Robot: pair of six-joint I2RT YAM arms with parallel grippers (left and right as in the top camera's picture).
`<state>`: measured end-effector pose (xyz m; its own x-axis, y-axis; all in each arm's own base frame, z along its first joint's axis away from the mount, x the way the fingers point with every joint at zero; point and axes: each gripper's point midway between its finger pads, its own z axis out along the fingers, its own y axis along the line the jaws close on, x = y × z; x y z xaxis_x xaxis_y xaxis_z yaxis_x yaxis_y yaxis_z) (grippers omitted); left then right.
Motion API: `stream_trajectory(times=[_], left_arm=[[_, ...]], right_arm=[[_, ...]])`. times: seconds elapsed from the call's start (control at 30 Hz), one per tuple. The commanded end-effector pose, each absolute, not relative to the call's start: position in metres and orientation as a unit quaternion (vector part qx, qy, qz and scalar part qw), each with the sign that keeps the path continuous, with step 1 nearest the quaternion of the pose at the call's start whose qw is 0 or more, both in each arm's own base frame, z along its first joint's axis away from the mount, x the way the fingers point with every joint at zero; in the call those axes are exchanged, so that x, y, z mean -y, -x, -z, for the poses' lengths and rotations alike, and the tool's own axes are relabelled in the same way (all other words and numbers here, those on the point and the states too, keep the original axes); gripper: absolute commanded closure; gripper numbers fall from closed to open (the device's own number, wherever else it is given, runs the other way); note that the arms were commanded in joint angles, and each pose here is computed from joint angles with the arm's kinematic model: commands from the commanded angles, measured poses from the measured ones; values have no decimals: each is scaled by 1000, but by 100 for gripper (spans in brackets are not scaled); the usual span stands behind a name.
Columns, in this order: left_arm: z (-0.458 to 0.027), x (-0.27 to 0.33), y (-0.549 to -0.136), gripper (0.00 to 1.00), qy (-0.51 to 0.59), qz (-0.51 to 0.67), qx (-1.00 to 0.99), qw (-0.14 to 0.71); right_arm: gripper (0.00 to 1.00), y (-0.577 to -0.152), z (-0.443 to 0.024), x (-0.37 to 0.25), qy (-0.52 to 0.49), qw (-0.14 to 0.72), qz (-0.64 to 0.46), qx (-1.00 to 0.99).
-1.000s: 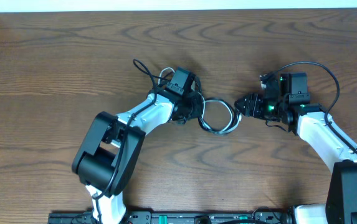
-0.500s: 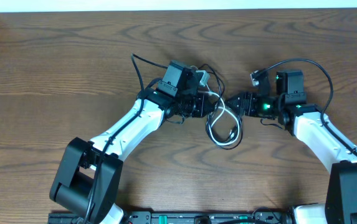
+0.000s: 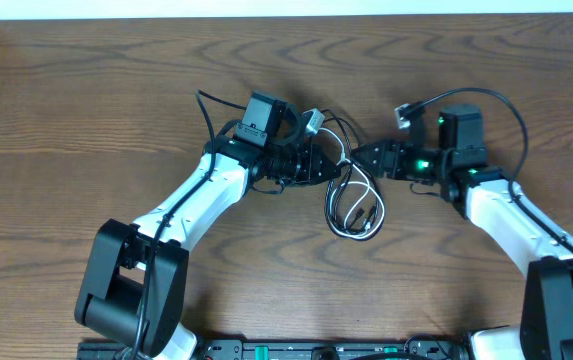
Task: Untangle cables
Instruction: 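Pull the grippers apart, separating black cable from white cable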
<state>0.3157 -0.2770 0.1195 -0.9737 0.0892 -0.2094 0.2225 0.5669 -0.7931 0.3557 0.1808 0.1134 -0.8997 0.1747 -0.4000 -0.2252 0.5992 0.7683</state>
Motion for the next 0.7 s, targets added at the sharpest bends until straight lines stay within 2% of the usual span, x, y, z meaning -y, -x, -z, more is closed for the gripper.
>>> stream_trajectory(times=[0.0,0.13,0.23,0.3,0.43,0.67], left_arm=[[-131,280,-312,92,-90,482,-869,61],[-131,280,-312,93,-80,483,-870,56],[-131,280,-313,93,-79,483,-870,56],[-131,278,-314,93,-76,483,-871,57],[-135,267,-322,92,-64,491,-866,62],[-160,226,-346,93,-26,510,-854,103]], right_arm=[[44,-353,-107,-199,31,211,-452,-866],[48,-352,-100,-212,44,213,-442,-870],[65,-354,-88,-211,24,208,-420,-883],[83,-358,-80,-205,-1,205,-405,-891],[98,-367,-70,-187,-37,213,-372,-903],[99,-367,-44,-129,-139,184,-306,-924]])
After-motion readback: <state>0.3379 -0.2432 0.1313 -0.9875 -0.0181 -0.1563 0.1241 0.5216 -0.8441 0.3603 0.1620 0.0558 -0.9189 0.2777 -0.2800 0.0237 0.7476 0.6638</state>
